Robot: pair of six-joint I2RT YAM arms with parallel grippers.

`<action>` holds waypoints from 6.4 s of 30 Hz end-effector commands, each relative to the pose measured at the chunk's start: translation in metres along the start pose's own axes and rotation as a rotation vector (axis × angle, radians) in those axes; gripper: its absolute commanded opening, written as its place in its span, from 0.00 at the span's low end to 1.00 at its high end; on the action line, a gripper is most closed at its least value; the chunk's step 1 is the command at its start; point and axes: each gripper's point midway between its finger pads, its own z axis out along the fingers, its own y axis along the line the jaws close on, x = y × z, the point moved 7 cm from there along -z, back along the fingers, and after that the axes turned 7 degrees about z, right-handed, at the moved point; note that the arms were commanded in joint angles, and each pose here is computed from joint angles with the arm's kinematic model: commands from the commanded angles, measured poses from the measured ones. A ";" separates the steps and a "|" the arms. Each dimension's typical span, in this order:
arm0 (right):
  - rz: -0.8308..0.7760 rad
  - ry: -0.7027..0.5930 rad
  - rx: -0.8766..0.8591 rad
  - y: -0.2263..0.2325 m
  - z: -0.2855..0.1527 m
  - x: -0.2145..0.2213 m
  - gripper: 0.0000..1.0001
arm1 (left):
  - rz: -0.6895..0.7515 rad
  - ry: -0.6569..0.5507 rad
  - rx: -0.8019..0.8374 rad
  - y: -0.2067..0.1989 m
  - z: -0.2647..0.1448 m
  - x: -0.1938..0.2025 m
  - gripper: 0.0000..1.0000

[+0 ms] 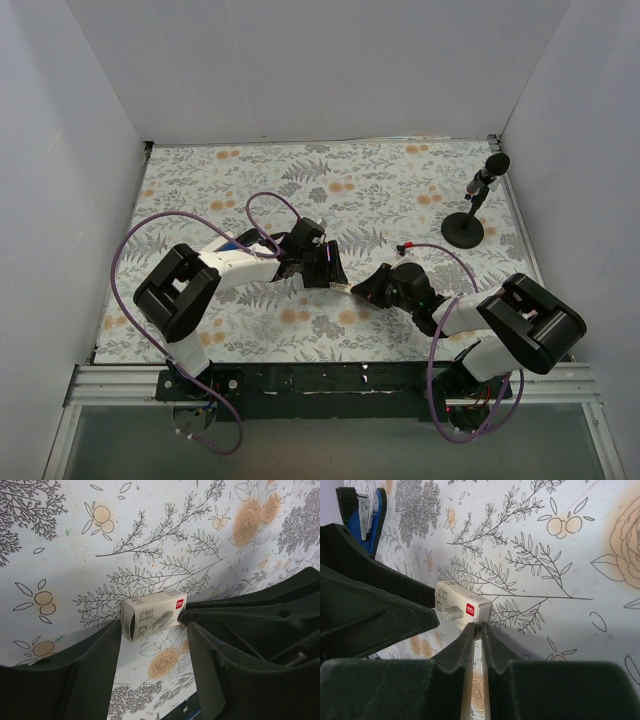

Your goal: Load the staples into the stapler

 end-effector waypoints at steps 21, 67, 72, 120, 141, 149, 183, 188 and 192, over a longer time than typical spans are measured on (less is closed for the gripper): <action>-0.417 0.095 0.046 0.032 0.009 -0.019 0.01 | 0.684 -0.175 -0.009 0.009 -0.062 0.008 0.84; -0.543 0.210 0.030 0.040 -0.017 -0.014 0.01 | 1.099 -0.374 0.035 0.000 0.010 0.069 0.34; -0.561 0.184 0.063 0.036 -0.019 -0.017 0.01 | 1.105 -0.354 0.038 0.001 0.008 0.075 0.22; -0.619 0.301 0.081 0.006 -0.018 -0.001 0.22 | 1.070 -0.242 0.069 0.004 0.013 0.095 0.24; -0.652 0.317 0.135 -0.003 -0.025 -0.001 0.18 | 1.058 -0.232 0.050 0.008 0.015 0.096 0.23; -0.669 0.331 0.150 -0.004 -0.028 -0.002 0.17 | 1.050 -0.232 0.046 0.008 0.015 0.097 0.23; -0.667 0.251 0.090 0.032 -0.035 -0.017 0.09 | 1.021 -0.225 0.072 0.016 0.006 0.105 0.44; -0.664 0.261 0.041 0.037 -0.028 -0.015 0.20 | 1.023 -0.223 0.071 0.015 0.007 0.105 0.39; -0.663 0.289 0.074 0.029 -0.021 -0.012 0.21 | 1.024 -0.223 0.072 0.014 0.007 0.104 0.35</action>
